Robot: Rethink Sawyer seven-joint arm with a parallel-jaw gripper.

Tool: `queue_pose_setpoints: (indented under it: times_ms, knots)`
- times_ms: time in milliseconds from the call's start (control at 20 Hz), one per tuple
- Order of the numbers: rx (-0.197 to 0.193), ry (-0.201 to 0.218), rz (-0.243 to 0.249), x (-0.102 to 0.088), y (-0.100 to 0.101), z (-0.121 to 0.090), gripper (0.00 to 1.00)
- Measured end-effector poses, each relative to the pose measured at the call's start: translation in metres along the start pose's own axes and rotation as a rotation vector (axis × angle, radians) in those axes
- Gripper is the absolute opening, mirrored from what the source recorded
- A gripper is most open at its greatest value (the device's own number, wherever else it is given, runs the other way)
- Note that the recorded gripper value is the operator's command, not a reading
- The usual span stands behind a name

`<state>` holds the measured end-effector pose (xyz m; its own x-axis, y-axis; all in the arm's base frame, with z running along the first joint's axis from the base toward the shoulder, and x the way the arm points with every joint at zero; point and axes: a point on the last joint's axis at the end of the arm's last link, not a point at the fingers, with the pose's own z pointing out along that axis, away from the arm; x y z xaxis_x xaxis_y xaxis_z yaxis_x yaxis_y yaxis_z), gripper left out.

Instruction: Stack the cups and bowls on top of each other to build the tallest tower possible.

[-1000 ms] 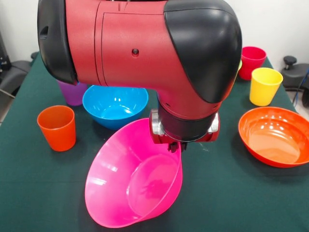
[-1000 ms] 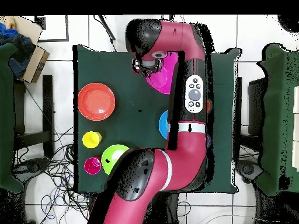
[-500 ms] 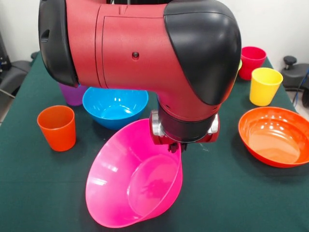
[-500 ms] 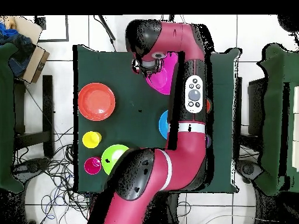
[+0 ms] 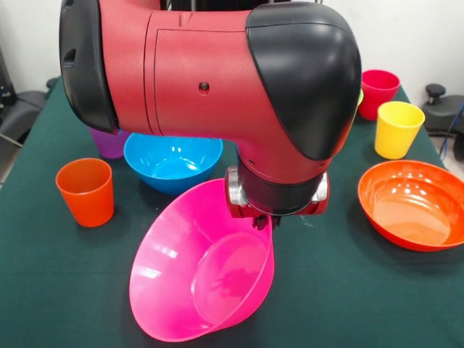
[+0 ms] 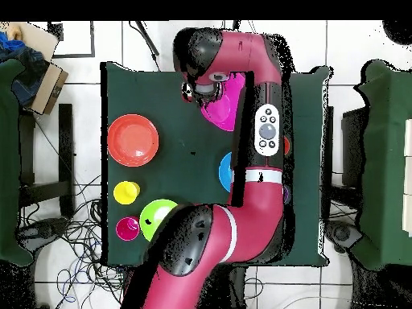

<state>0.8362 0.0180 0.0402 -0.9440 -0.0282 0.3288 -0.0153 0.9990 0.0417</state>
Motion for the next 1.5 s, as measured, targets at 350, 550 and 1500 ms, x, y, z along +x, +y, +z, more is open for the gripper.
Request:
queue_pose_setpoints:
  times_ms: [350, 550, 1500]
  knots:
    - [0.000, 0.000, 0.000, 0.0000, 0.0000, 0.0000, 0.00]
    - [0.000, 0.000, 0.000, 0.0000, 0.0000, 0.0001, 0.00]
    - [0.002, -0.008, 0.009, -0.0019, -0.0036, -0.0019, 0.00]
